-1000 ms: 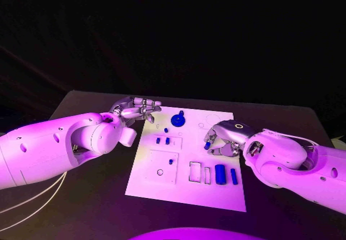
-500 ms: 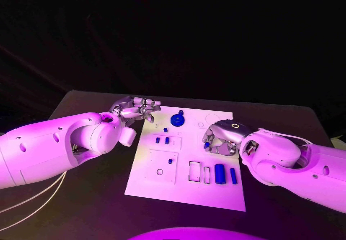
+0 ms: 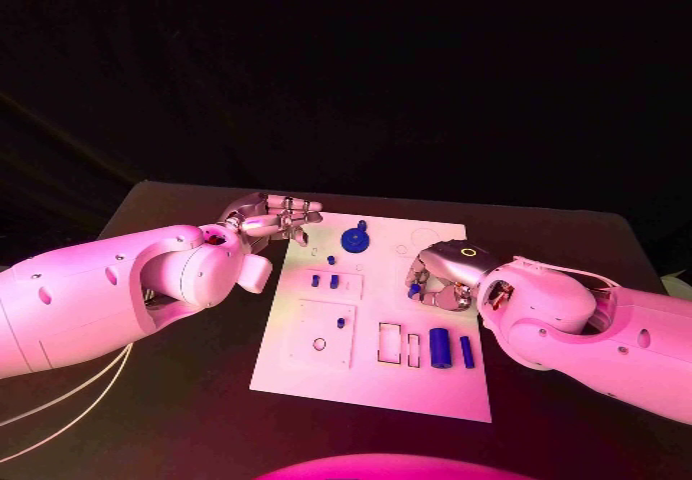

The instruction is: Assemble the parts on the task board

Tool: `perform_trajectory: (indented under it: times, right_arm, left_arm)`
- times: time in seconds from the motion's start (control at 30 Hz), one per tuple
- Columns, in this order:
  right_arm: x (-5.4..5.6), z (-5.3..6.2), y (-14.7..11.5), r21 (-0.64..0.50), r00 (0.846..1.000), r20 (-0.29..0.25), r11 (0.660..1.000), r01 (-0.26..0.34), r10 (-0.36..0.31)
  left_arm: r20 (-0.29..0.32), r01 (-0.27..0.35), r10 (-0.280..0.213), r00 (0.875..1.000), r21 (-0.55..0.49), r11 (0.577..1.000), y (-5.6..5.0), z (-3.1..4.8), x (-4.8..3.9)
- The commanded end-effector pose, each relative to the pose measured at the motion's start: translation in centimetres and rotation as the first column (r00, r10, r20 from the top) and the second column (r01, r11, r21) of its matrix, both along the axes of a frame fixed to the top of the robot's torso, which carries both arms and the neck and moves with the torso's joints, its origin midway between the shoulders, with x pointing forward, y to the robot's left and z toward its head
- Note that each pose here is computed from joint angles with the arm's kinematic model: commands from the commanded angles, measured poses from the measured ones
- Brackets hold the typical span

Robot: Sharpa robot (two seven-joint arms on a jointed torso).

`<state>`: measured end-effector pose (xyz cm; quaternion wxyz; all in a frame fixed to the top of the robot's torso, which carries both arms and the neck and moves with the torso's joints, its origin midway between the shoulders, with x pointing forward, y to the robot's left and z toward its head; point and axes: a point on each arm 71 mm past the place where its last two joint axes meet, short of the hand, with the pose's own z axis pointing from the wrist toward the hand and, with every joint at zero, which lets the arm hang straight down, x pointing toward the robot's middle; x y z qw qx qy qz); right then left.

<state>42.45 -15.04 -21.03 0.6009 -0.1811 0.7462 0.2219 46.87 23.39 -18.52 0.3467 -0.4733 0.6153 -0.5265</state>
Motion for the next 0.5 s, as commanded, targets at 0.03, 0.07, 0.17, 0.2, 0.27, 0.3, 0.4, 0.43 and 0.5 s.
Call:
perform_trajectory:
  times: [0.03, 0.07, 0.17, 0.2, 0.27, 0.3, 0.4, 0.43, 0.5]
  right_arm:
    - [0.0, -0.1, 0.0, -0.022, 1.000, 0.005, 1.000, -0.003, 0.003]
    - [-0.1, -0.1, 0.0, -0.014, 1.000, 0.011, 1.000, -0.003, 0.004]
    - [-0.2, 0.2, 0.1, 0.017, 0.999, 0.033, 1.000, -0.007, 0.007]
    - [-0.3, 0.4, 0.1, 0.030, 0.999, 0.042, 0.999, -0.009, 0.008]
    - [-0.5, 0.6, 0.2, 0.052, 0.998, 0.056, 0.999, -0.014, 0.011]
    - [-0.6, 0.7, 0.2, 0.063, 0.998, 0.063, 0.998, -0.016, 0.012]
    - [-0.9, 1.4, 0.2, 0.093, 0.997, 0.080, 0.995, -0.023, 0.016]
    - [-1.1, 1.7, 0.2, 0.103, 0.996, 0.086, 0.994, -0.026, 0.017]
    - [-1.4, 2.3, 0.3, 0.122, 0.995, 0.097, 0.992, -0.034, 0.022]
  left_arm:
    - [0.002, 0.018, -0.018, 1.000, -0.009, 1.000, -0.2, 0.12, -0.07]
    - [0.002, 0.018, -0.018, 1.000, -0.009, 1.000, -0.2, 0.11, -0.07]
    - [0.001, 0.018, -0.018, 1.000, -0.009, 1.000, -0.2, 0.11, -0.07]
    - [0.001, 0.018, -0.018, 1.000, -0.009, 1.000, -0.2, 0.11, -0.07]
    - [0.001, 0.017, -0.017, 1.000, -0.009, 1.000, -0.2, 0.11, -0.06]
    - [0.001, 0.017, -0.017, 1.000, -0.009, 1.000, -0.2, 0.11, -0.06]
    - [0.001, 0.017, -0.017, 1.000, -0.008, 1.000, -0.2, 0.09, -0.03]
    - [0.001, 0.017, -0.017, 1.000, -0.008, 1.000, -0.2, 0.09, -0.01]
    - [0.001, 0.016, -0.016, 1.000, -0.008, 1.000, -0.2, 0.07, 0.02]
